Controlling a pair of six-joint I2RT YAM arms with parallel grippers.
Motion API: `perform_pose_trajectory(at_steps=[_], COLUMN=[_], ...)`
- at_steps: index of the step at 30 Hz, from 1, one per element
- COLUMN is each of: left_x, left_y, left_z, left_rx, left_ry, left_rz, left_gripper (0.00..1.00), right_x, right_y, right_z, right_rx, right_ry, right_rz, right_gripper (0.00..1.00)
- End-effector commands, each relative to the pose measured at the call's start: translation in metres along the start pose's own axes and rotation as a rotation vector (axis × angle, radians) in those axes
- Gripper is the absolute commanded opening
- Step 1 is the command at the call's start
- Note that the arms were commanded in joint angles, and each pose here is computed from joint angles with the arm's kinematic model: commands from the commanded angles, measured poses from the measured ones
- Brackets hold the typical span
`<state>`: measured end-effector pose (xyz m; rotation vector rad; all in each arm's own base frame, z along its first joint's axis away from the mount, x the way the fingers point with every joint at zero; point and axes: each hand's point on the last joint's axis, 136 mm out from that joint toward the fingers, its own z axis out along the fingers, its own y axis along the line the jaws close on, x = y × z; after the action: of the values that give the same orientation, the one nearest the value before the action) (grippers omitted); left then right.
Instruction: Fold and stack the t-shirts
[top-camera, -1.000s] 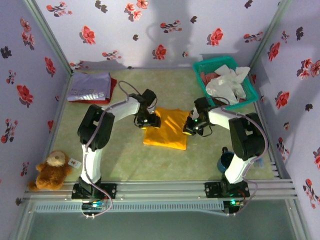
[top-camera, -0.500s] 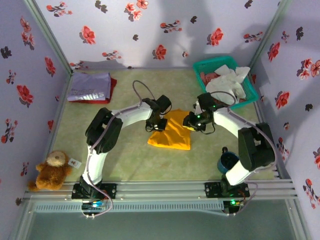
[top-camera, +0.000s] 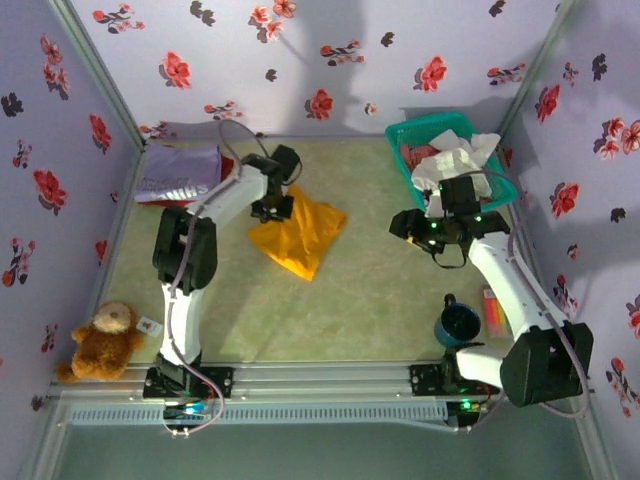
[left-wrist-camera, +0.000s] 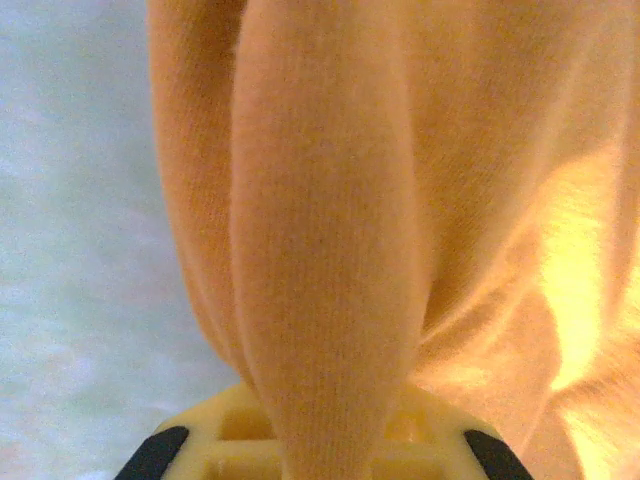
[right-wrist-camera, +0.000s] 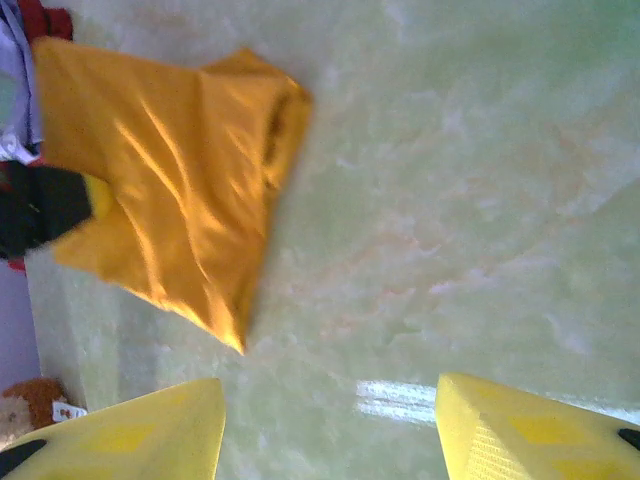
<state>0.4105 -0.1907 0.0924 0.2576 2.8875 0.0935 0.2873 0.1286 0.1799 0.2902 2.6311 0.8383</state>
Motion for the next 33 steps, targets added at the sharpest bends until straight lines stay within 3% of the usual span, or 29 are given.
perform_pose_trajectory(at_steps=[1,5,9,19,33], left_x=[-0.003,-0.025,-0.05,-0.104,-0.115], left_y=[0.042,0.073,0.107,0.141,0.187], left_z=[-0.005,-0.014,-0.016,-0.037,-0.075], left_rx=[-0.101,-0.12,-0.24,-0.269,-0.242], left_ry=[0.04,0.008,-0.029,-0.135,-0.196], left_rz=[0.043,0.026,0.072,0.125,0.036], left_gripper=[0.0,0.0,0.0,0.0,0.0], right_x=[0.024,0.028,0.032,0.035,0.043], right_y=[-0.013,-0.016,-0.018,-0.02,-0.022], right_z=[-0.005,-0.013,-0.016,-0.024,-0.029], right_rx=[0.032,0.037,0.042,0.067,0.081], right_ry=[0.079,0.073,0.079,0.089,0.101], right_rz=[-0.001,-0.004,-0.004,-0.02,-0.018], right_gripper=[0.59,0.59,0.59,0.59,0.6])
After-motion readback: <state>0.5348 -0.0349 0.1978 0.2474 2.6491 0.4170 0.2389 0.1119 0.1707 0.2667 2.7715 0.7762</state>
